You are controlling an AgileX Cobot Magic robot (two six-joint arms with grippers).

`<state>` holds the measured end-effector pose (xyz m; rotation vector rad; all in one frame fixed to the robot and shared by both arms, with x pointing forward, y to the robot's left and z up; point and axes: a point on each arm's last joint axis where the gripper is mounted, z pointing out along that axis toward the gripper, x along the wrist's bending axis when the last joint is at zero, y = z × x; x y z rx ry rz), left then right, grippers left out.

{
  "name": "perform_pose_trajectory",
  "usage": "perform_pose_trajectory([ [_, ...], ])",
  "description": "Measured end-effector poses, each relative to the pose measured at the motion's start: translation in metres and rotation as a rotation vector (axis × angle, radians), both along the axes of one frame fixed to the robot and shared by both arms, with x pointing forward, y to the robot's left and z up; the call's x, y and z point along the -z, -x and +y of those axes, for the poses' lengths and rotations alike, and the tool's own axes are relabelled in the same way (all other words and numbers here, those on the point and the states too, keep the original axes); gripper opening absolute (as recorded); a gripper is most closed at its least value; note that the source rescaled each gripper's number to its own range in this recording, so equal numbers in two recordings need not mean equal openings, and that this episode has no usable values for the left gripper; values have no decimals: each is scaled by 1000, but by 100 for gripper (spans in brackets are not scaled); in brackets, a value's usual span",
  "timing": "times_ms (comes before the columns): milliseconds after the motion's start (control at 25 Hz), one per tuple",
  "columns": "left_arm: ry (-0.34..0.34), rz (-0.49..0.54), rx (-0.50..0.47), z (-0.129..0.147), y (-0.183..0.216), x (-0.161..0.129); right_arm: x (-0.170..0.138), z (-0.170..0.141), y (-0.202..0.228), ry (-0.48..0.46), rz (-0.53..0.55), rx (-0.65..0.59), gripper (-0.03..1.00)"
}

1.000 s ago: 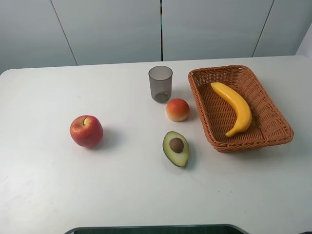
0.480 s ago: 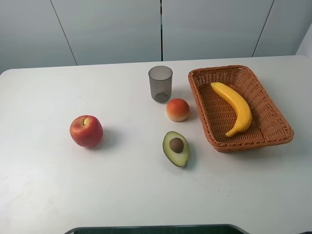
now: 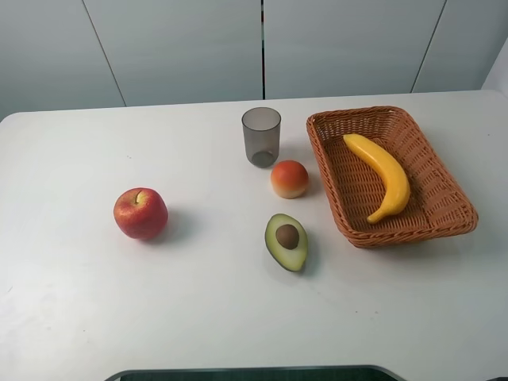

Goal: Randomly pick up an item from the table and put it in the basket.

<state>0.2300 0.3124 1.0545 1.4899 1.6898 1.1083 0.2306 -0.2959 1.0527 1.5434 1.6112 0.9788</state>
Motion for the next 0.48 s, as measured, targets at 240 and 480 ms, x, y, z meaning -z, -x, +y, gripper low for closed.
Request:
perform_pose_trajectory([
  [240,0,0,0,0,0,0,0,0,0,-1,0,-4,100],
  [480,-3,1,2,0,0,0,0,0,0,1,0,-5,100],
])
